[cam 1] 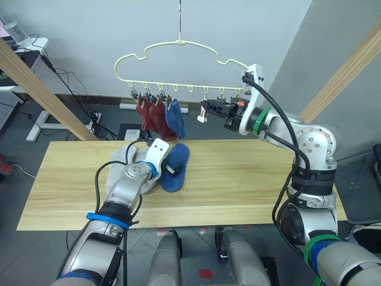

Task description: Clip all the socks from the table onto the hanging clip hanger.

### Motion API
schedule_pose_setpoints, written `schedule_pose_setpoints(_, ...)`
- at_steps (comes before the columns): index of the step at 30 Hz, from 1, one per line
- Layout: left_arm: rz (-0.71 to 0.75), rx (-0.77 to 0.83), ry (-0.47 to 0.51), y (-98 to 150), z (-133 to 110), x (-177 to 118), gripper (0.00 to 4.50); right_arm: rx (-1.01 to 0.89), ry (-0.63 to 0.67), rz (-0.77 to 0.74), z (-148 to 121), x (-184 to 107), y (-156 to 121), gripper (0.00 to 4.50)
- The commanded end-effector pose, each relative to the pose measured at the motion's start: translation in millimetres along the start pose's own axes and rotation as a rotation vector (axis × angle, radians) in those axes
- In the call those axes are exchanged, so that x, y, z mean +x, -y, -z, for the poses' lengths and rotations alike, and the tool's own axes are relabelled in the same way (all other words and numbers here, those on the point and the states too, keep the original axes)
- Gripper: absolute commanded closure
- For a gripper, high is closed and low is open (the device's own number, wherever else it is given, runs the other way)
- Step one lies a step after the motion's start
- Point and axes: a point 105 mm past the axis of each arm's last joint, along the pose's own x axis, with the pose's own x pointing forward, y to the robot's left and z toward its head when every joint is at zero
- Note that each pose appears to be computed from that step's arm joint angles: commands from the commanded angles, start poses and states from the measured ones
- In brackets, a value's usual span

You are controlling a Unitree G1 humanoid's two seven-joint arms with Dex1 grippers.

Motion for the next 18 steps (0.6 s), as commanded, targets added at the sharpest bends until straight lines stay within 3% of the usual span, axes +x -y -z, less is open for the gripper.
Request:
schedule_pose_setpoints(1,0.042,0.046,-0.068,12,22,-2,1.43,-0.039,0.046,-0.026,-14,-1,-9,4.16)
schedule_pose_setpoints(5,0.069,0.119,-0.067,18,24,-3,2.58,-0.039,0.047,-0.018,-14,-1,-7,4.16)
schedule_pose_setpoints(12,0.101,0.085,-0.076,28,29,-5,4.48,-0.043,0.053,-0.013,-16,0,-4,4.16)
schedule_pose_setpoints(18,0.114,0.036,-0.041,31,23,-7,4.48,-0.052,0.056,-0.008,-18,2,-1,4.16)
